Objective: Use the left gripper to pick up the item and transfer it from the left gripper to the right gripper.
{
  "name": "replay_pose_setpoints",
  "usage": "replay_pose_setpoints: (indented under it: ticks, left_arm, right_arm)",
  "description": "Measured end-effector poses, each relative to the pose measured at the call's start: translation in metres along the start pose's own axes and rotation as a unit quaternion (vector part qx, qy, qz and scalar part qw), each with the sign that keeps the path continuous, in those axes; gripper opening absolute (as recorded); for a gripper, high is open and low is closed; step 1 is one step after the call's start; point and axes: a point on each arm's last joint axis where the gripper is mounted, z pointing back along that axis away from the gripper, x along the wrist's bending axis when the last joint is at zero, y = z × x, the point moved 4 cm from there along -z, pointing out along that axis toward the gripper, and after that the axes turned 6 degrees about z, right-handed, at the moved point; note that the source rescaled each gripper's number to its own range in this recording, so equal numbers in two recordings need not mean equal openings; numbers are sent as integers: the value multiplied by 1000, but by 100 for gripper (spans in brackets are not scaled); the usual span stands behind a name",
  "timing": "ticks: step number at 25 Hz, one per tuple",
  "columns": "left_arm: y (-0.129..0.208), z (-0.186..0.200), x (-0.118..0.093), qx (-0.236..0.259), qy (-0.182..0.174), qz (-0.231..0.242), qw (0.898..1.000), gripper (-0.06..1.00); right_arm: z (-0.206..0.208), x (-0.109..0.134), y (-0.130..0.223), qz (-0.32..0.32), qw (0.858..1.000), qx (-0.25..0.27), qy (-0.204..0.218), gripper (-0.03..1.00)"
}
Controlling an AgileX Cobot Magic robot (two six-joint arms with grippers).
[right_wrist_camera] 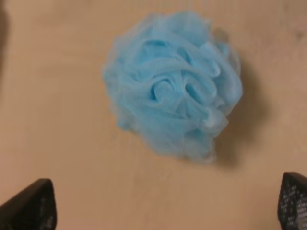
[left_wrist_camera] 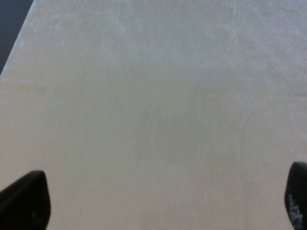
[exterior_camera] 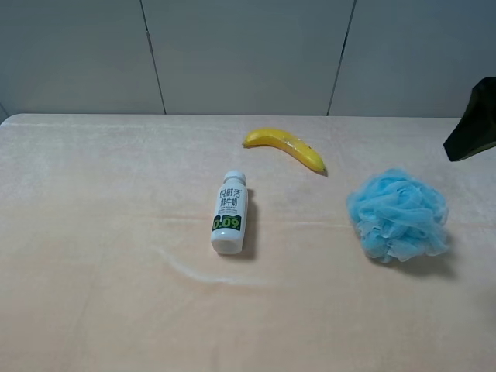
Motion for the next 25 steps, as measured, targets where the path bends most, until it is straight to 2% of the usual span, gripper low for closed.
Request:
replay_pose_setpoints:
  ticks: [9,17,25]
  left_arm:
    - [0,0,0,0,0,0,1000,97]
    - [0,0,0,0,0,0,1000,97]
    - [0,0,0,0,0,0,1000,97]
  right_arm:
    - [54,6,34,7,994,-106,7,100]
    - [23,9,107,14,996,-93,7,100]
    - [5,10,144,27,984,-175,17,100]
